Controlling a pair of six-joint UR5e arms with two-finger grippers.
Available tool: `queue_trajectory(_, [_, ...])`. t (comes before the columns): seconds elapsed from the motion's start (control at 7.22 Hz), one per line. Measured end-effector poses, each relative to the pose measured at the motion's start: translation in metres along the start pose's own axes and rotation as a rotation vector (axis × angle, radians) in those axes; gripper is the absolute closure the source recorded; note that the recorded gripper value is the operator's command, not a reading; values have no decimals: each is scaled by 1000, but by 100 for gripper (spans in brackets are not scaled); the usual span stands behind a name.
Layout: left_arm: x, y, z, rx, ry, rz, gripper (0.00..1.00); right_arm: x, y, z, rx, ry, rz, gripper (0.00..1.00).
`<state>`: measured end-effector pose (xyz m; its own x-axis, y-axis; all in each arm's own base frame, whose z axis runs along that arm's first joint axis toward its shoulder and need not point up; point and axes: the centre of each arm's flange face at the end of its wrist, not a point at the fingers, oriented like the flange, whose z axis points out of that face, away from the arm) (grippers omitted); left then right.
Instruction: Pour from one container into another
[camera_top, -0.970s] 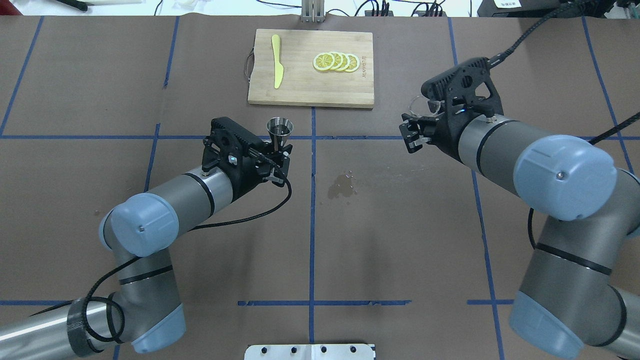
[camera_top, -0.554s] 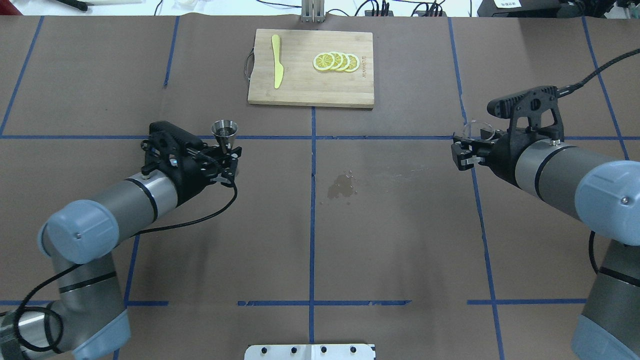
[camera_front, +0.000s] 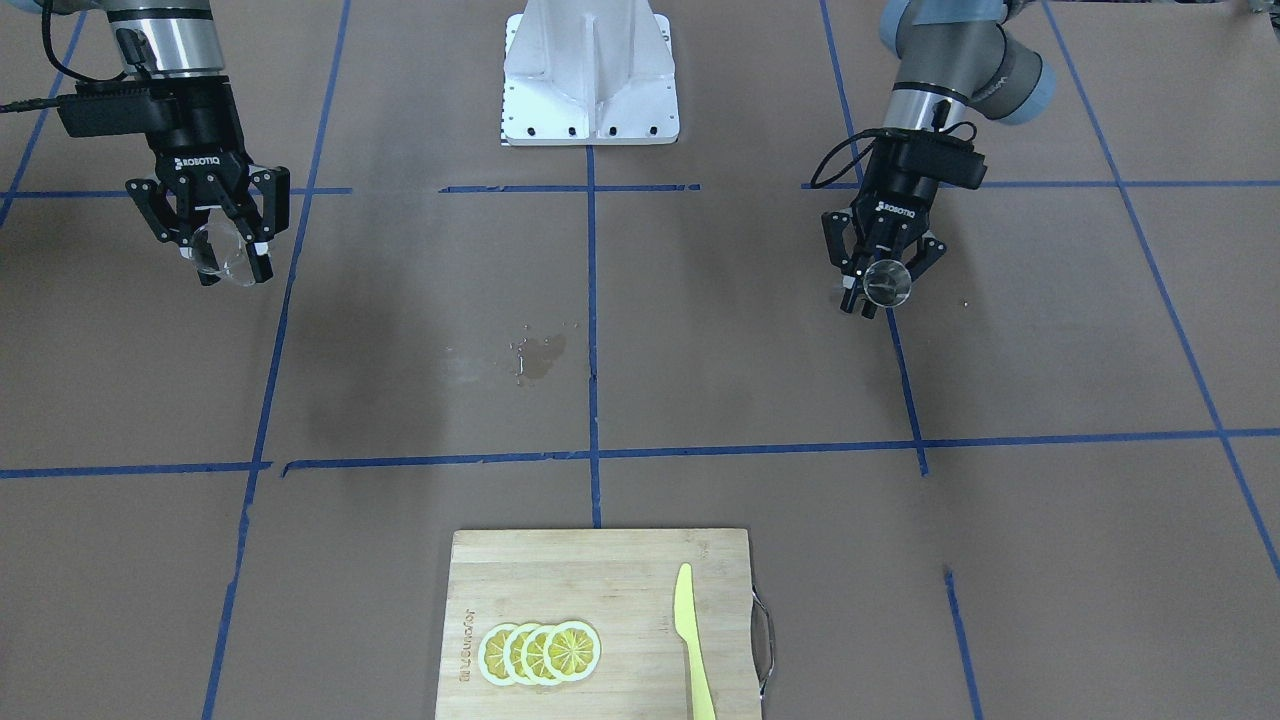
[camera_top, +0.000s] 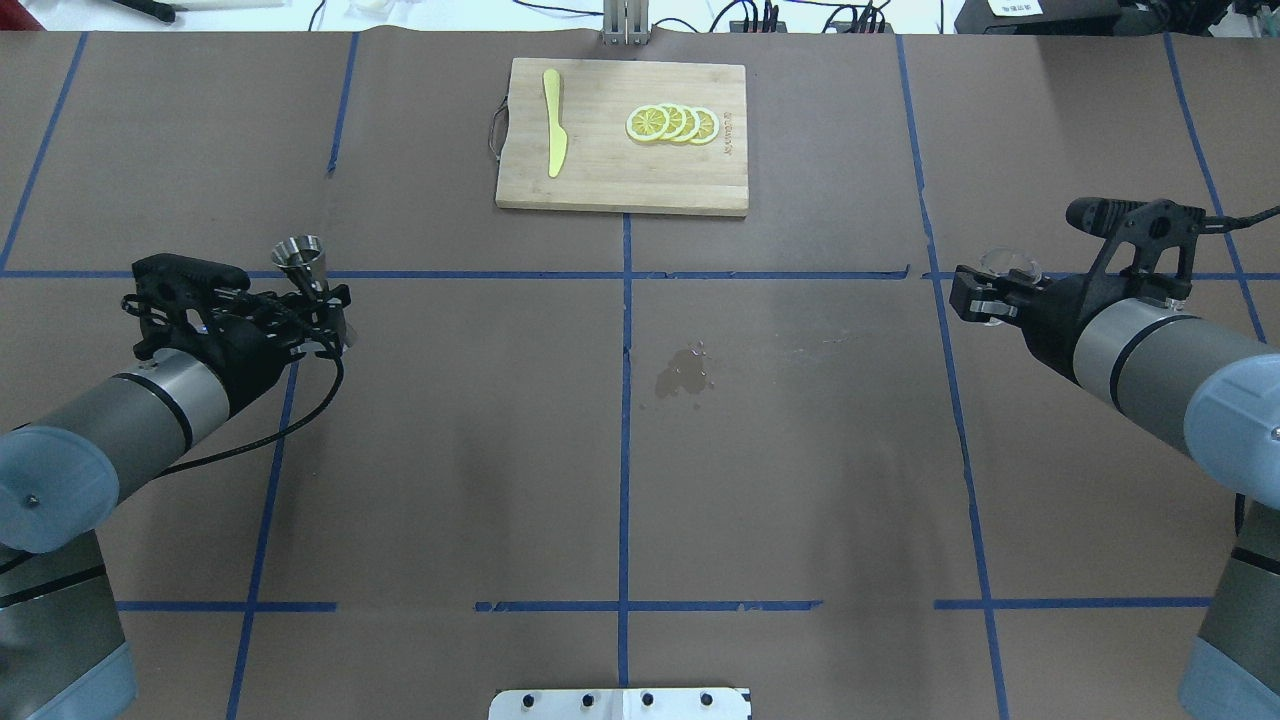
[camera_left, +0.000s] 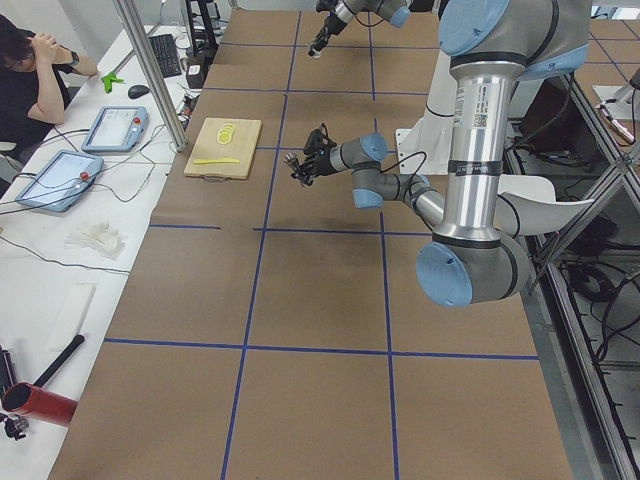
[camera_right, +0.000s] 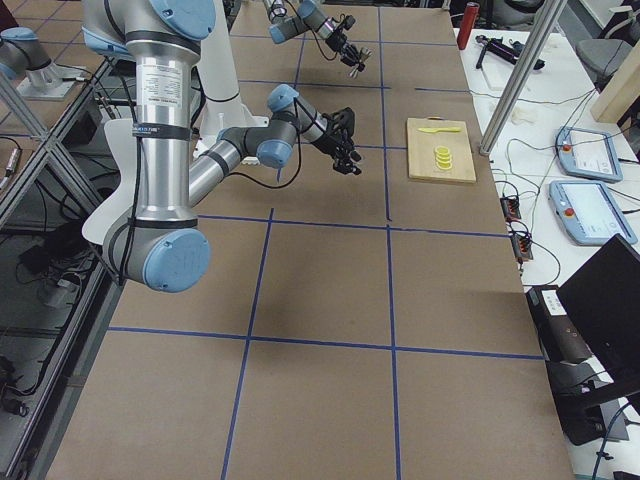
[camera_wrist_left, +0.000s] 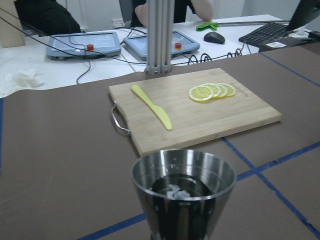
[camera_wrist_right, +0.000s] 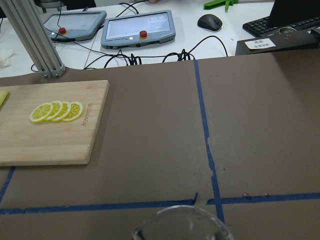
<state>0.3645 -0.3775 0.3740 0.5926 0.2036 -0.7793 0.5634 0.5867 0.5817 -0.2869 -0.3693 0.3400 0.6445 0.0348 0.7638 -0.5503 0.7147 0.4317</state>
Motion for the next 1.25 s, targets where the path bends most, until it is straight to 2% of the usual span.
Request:
queue_trajectory(0.28, [-31,2,-6,91,-96,-72,100,37,16,26,73,-13,18,100])
queue_trajectory(0.55, [-60,5,-12,197,-186,-108,100,61,34,39,132,2,4,100])
queue_trajectory(0.83, [-85,34,-21,289,-258,-149,100,62,56,46,188,25,-28,100])
queue_trajectory(0.97, [-89,55,-22,334,-275,-158,100,62,70,51,217,30,-40,100])
queue_trajectory(1.25, [-84,89,-27,385,-282,-121,100,68,91,59,243,7,-32,100])
